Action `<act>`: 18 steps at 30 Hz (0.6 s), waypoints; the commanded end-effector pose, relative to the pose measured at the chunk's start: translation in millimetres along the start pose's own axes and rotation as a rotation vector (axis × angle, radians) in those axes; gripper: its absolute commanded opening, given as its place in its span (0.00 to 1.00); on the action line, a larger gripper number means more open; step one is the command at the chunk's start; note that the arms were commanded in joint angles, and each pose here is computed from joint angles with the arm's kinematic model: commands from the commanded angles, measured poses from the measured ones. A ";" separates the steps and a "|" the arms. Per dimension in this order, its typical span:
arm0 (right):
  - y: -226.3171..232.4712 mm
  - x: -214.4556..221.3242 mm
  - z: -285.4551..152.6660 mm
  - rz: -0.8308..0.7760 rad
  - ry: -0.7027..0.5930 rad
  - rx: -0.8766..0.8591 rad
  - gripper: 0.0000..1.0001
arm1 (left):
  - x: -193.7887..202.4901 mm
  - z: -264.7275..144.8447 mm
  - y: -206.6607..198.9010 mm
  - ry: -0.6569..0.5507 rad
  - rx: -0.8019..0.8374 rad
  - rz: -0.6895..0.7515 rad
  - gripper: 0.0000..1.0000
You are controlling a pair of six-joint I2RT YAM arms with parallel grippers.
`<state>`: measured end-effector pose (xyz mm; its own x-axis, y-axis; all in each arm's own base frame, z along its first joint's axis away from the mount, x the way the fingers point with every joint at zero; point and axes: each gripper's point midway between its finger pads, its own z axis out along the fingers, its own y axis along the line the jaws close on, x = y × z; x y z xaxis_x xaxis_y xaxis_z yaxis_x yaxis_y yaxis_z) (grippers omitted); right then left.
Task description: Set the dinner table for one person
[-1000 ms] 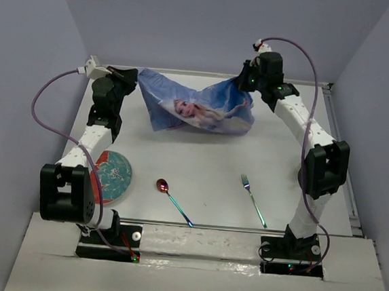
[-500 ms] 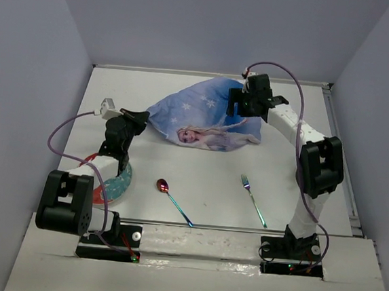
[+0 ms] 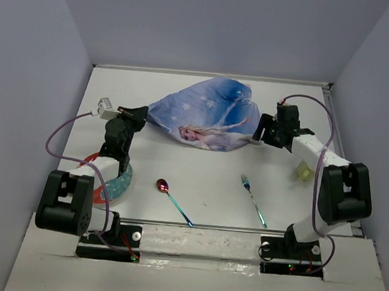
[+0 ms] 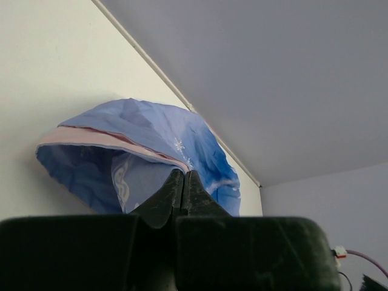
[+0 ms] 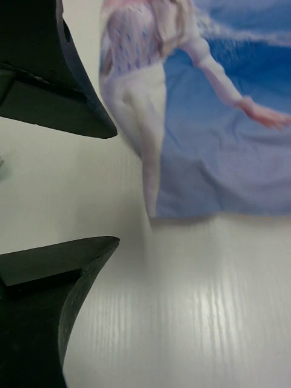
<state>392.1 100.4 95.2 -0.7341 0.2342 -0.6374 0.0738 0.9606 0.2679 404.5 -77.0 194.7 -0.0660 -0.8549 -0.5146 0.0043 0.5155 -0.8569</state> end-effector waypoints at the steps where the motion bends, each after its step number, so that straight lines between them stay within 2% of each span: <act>1: 5.9 -22.5 22.5 0.022 -0.040 -0.126 0.71 | -18.1 -2.0 -35.5 -0.069 0.115 -0.009 0.00; 3: 24.7 -34.0 23.7 -0.009 -0.039 -0.217 0.69 | -17.0 -2.7 -34.6 -0.066 0.115 -0.010 0.00; 7: 35.1 -45.4 35.5 -0.014 -0.056 -0.264 0.71 | -14.6 -4.0 -31.8 -0.064 0.111 -0.010 0.00; 11: 41.8 -34.3 59.6 0.026 0.017 -0.305 0.68 | -11.2 -4.7 -26.7 -0.056 0.103 -0.015 0.00; 14: 41.7 -27.7 68.6 0.060 0.040 -0.307 0.49 | -11.0 -5.9 -28.1 -0.056 0.108 -0.017 0.00; 15: 43.8 -33.7 62.1 0.066 0.018 -0.312 0.29 | -12.2 -6.0 -29.6 -0.060 0.112 -0.018 0.00; 18: 43.2 -44.0 46.8 0.060 -0.038 -0.302 0.08 | -15.0 -7.1 -31.3 -0.070 0.114 -0.019 0.00</act>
<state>447.5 133.6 55.4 -0.7906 0.2748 -0.5473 -0.0290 0.8759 0.4817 402.1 -81.9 197.5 -0.0665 -0.8602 -0.5056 0.0276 0.5050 -0.8627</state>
